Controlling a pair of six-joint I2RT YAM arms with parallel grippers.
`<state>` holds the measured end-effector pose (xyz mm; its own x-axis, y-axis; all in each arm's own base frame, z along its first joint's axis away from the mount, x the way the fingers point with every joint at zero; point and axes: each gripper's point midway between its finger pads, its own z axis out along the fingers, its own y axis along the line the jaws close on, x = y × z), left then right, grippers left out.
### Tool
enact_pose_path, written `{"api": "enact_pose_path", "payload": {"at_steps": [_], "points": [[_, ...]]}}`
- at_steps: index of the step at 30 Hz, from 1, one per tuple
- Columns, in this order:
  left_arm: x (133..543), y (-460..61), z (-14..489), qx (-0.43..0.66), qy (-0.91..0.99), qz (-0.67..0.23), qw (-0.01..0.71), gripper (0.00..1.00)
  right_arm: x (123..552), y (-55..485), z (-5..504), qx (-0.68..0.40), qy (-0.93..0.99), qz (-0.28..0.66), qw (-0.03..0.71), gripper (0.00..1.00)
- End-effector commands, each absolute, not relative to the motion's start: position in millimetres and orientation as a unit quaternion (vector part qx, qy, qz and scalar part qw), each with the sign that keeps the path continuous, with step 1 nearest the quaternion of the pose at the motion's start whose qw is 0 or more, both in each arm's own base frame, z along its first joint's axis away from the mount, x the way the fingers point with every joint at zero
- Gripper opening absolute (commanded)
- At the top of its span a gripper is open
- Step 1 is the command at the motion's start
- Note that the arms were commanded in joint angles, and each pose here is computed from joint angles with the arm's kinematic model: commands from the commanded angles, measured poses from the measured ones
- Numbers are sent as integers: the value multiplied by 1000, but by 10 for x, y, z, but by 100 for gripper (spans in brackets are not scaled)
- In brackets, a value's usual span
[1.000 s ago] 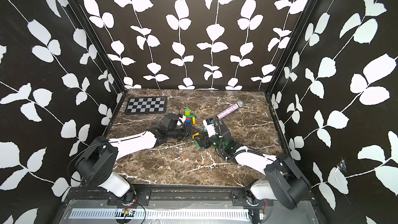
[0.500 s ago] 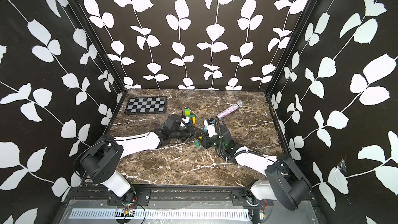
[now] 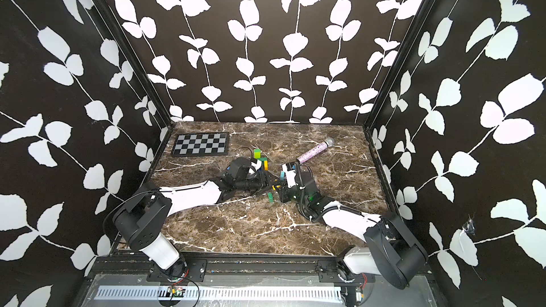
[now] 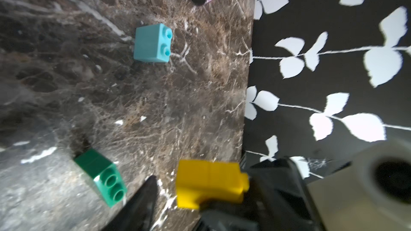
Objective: Assemble the letter h with lego
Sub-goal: Adjust the lego brick at the center of the board.
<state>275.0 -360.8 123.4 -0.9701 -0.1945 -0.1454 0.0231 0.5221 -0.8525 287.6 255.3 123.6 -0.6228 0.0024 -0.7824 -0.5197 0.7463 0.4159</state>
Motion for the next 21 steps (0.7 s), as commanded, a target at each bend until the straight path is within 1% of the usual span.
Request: {"api": "enact_pose_path", "payload": {"at_steps": [1,2,7,11,13,15,17,19,21], "points": [[2741,-3430,1392,-35,870,-474,131,95,2974,2487,1381,-150,830,299,446,0],[2766,-3365,1399,-35,873,-467,140,99,2979,2473,1375,-148,831,295,448,0],[2935,-2833,1390,-49,893,-401,197,99,2957,2486,1432,-161,835,253,461,0],[3012,-2240,1264,-75,915,-318,237,99,2923,2529,1468,-138,853,202,461,0],[3016,-1848,1185,-99,929,-248,256,99,2847,2691,1538,-148,854,179,466,0],[3004,-1530,1159,-111,935,-190,280,99,2754,2886,1594,-173,853,143,471,0],[2981,-1260,1157,-118,935,-130,307,99,2700,3043,1570,-175,858,121,468,0],[2959,-993,1145,-127,932,-68,333,99,2672,3216,1478,-159,865,129,458,0],[2940,-846,1121,-137,929,-43,342,99,2662,3364,1393,-151,869,127,453,0]]}}
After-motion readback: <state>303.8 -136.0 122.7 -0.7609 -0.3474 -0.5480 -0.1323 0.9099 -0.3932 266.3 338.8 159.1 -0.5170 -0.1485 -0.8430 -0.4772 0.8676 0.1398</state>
